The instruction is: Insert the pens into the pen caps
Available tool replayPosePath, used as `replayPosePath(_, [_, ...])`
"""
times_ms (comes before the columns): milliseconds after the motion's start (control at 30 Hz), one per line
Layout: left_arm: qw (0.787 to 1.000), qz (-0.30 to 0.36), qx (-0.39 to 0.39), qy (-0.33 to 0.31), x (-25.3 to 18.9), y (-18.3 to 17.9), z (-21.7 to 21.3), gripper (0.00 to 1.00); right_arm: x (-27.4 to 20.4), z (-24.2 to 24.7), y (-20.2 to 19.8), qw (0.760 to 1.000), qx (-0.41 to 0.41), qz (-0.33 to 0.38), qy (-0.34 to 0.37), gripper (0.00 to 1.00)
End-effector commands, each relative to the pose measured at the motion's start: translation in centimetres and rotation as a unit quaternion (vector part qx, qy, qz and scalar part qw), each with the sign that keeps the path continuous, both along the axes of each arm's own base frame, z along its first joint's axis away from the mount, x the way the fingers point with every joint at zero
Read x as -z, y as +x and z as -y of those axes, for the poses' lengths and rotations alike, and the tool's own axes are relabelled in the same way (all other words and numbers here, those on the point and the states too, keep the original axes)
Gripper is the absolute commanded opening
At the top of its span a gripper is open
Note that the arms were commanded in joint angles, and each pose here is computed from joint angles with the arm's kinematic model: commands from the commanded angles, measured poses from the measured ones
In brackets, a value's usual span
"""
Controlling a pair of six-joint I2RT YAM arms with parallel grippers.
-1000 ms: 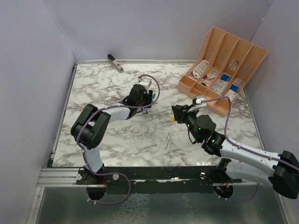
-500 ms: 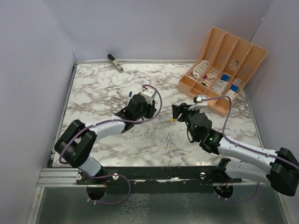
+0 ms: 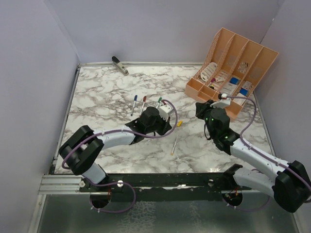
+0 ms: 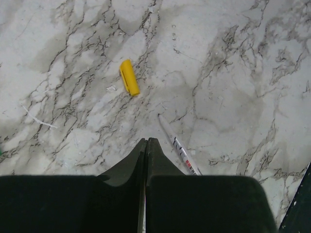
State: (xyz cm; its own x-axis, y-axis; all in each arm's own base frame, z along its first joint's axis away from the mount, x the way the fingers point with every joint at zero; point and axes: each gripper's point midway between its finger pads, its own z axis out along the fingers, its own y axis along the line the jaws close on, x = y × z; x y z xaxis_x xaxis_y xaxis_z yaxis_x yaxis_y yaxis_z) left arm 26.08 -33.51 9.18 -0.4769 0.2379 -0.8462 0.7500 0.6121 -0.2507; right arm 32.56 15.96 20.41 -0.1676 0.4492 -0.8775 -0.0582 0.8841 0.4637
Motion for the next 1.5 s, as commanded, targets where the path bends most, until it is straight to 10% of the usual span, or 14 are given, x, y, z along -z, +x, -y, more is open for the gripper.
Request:
replayPosePath(0, [0.999, -0.011, 0.035, -0.01, 0.2, -1.4, 1.6, 0.0, 1.7, -1.4, -0.2, 0.997, -0.063, -0.045, 0.021, 0.01])
replayPosePath(567, [0.994, -0.054, 0.032, 0.091, 5.6, -4.1, 3.8, 0.18, 2.5, -0.8, 0.1, 0.997, -0.044, -0.067, 0.003, 0.14])
replayPosePath(700, [0.993, -0.057, 0.0, 0.104, 6.1, -3.6, 3.2, 0.36, 2.3, -1.0, -0.1, 0.997, -0.051, -0.062, 0.007, 0.1])
replayPosePath(1467, [0.972, -0.092, -0.037, 0.212, 9.1, -6.9, 0.4, 0.38, 2.5, -1.3, -0.5, 0.996, -0.06, -0.062, 0.025, 0.06])
